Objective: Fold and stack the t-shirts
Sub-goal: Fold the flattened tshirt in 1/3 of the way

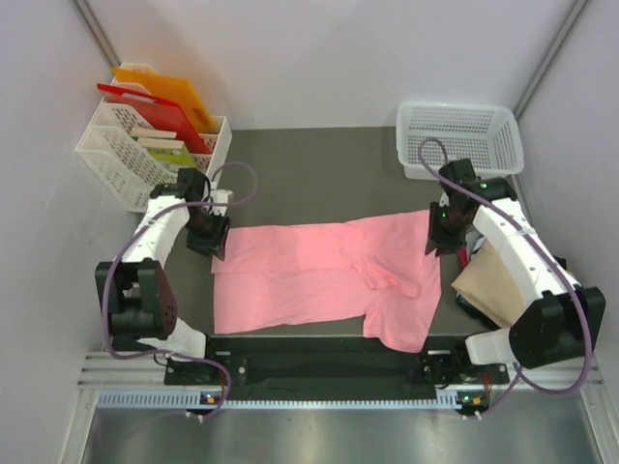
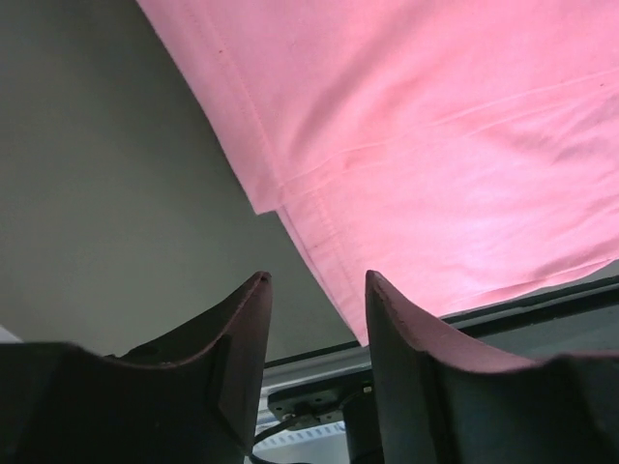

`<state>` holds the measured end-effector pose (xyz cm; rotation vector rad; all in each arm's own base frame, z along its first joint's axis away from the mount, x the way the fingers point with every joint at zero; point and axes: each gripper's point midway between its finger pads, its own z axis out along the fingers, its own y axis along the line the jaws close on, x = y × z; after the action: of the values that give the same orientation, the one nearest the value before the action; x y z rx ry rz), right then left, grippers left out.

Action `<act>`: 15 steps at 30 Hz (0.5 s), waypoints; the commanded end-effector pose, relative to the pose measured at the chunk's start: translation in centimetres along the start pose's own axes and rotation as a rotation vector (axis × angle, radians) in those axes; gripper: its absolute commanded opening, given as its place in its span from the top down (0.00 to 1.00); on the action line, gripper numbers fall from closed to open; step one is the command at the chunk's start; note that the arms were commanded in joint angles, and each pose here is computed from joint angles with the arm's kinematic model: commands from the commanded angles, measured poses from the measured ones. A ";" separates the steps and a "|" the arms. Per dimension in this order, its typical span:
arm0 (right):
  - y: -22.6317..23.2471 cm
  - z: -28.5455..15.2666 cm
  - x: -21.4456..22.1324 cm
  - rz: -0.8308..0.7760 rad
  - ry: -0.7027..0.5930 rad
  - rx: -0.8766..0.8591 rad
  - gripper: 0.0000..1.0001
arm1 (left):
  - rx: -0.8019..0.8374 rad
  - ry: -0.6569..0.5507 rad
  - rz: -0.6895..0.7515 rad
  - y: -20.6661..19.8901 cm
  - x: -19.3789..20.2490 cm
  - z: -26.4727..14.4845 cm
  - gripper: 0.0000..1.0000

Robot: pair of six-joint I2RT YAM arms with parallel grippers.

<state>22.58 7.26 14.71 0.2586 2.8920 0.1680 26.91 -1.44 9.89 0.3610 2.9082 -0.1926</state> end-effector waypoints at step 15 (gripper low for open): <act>1.9 5.9 -13.0 0.011 -0.146 0.100 0.79 | -0.004 -0.069 0.139 -2.5 -8.4 2.0 0.43</act>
<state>33.81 7.89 11.55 0.2830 2.8324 0.0446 32.54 -3.68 12.30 0.5124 2.7963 -0.1318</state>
